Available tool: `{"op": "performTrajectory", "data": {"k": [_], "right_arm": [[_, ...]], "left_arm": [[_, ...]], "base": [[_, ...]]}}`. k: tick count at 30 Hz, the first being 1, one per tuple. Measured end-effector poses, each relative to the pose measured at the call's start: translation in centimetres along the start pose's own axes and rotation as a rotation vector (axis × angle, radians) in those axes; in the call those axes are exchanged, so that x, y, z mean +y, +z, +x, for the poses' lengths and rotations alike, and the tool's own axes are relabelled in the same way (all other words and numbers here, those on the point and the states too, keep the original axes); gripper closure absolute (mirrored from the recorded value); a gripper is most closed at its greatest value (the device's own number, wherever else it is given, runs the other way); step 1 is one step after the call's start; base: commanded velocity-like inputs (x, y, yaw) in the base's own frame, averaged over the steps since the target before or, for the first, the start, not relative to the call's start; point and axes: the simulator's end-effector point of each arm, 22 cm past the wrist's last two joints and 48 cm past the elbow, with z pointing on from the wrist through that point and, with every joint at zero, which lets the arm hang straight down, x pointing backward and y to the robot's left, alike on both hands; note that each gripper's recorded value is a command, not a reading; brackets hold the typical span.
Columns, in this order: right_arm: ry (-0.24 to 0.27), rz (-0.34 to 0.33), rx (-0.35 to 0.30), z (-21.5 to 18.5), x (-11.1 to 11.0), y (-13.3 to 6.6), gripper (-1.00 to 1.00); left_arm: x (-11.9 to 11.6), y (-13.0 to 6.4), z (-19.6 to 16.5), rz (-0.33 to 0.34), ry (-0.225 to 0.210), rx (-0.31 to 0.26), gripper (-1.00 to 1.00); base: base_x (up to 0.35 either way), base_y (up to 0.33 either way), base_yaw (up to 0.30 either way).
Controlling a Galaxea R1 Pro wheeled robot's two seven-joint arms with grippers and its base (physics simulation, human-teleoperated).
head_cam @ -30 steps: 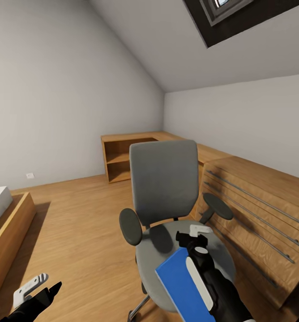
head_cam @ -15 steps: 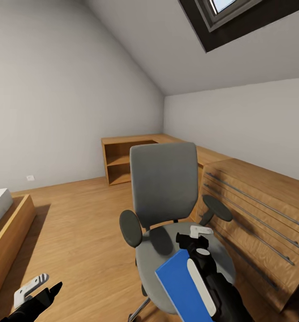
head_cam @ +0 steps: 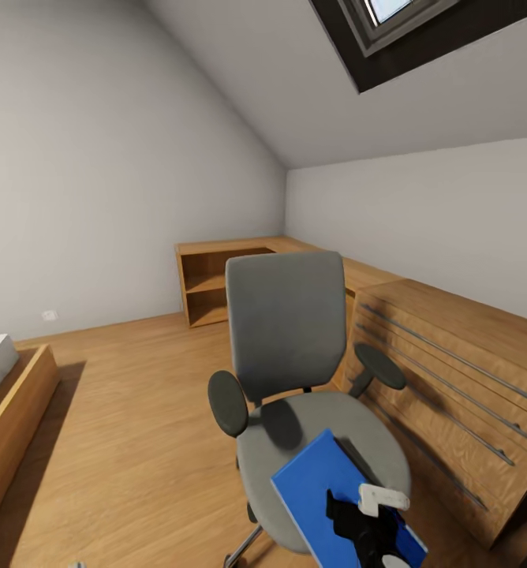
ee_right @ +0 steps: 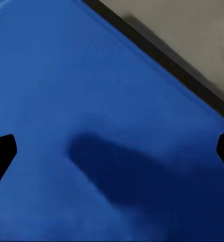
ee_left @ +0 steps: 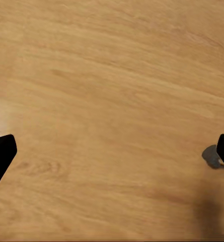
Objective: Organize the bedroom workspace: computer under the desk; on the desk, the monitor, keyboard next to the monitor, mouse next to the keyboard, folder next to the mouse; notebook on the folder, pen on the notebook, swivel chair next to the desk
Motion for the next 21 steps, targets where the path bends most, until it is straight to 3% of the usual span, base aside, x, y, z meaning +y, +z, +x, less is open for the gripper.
{"op": "performTrajectory", "data": {"k": [6,21], "right_arm": [[0.011,0.016,-0.023,1.1,-1.2,-0.4,-1.00],[-0.002,0.030,-0.034,1.7,-2.3,0.0,-1.00]], "left_arm": [[1.5,0.6,2.6,-0.031,0.006,0.048,-1.00],[1.7,0.7,2.3,-0.034,0.000,0.017,-1.00]], "base": [[0.000,0.000,-0.244],[-0.040,0.027,-0.251]]}}
